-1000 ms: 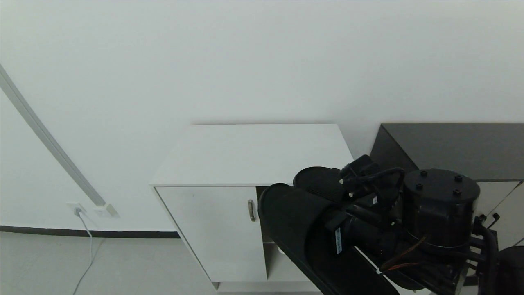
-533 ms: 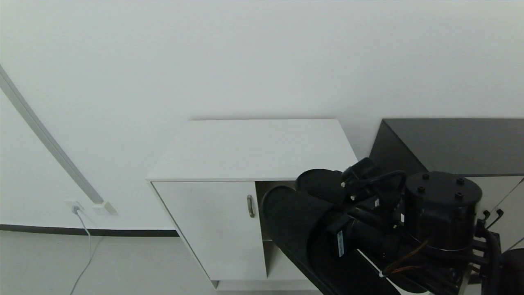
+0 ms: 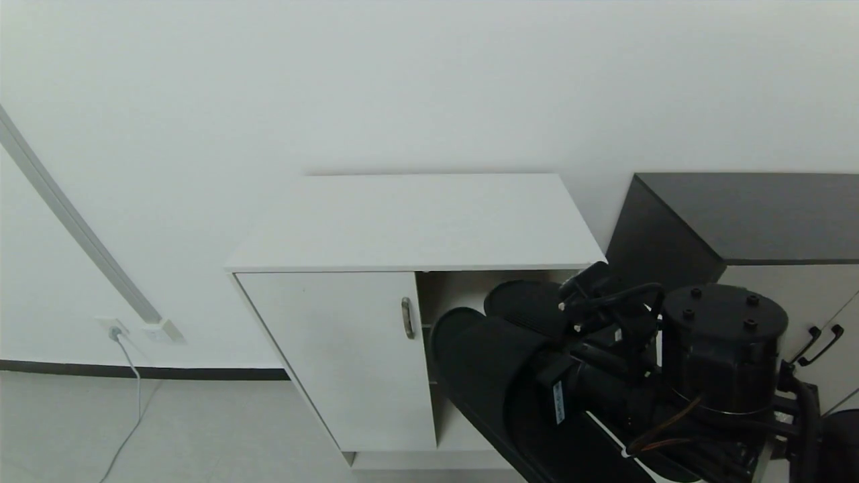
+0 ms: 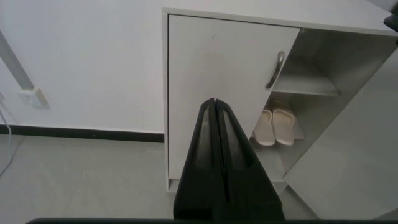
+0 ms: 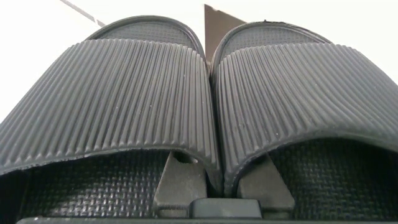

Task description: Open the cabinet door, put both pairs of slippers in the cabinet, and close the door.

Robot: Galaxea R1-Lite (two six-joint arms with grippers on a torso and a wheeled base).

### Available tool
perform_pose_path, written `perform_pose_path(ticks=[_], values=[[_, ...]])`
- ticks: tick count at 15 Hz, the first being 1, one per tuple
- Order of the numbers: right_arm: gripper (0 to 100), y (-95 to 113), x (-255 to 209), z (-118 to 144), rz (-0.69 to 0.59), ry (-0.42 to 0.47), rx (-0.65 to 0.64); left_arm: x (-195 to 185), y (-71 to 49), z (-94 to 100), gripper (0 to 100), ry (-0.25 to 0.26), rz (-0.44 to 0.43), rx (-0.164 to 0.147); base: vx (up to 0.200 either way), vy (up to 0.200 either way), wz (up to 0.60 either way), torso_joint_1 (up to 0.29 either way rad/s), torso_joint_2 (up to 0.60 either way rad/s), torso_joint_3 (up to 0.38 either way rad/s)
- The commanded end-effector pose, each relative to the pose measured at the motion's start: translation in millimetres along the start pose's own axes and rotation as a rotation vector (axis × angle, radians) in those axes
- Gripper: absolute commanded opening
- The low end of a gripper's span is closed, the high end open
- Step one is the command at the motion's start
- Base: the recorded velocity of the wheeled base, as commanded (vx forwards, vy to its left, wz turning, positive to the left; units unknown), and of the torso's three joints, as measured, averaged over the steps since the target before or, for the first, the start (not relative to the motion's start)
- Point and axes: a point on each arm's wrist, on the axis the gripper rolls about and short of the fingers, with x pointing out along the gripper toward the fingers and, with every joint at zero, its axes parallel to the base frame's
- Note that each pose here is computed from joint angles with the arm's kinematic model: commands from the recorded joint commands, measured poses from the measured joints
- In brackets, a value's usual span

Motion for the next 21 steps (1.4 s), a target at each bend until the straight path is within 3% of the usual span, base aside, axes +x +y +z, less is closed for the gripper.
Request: perform_pose_path(ticks=[1, 21], values=[[0, 0.6, 0.6, -2.6, 0.002, 0.009, -0.002, 0.1, 0.0, 0.0, 0, 0.001, 0.001, -0.001, 0.0, 0.0, 0.0, -0.237, 0.54, 0.32], [0, 1.1, 3.2, -8.3, 0.003, 0.03, -0.005, 0.1, 0.0, 0.0, 0, 0.001, 0.001, -0.003, 0.0, 0.0, 0.0, -0.178, 0.5, 0.325]])
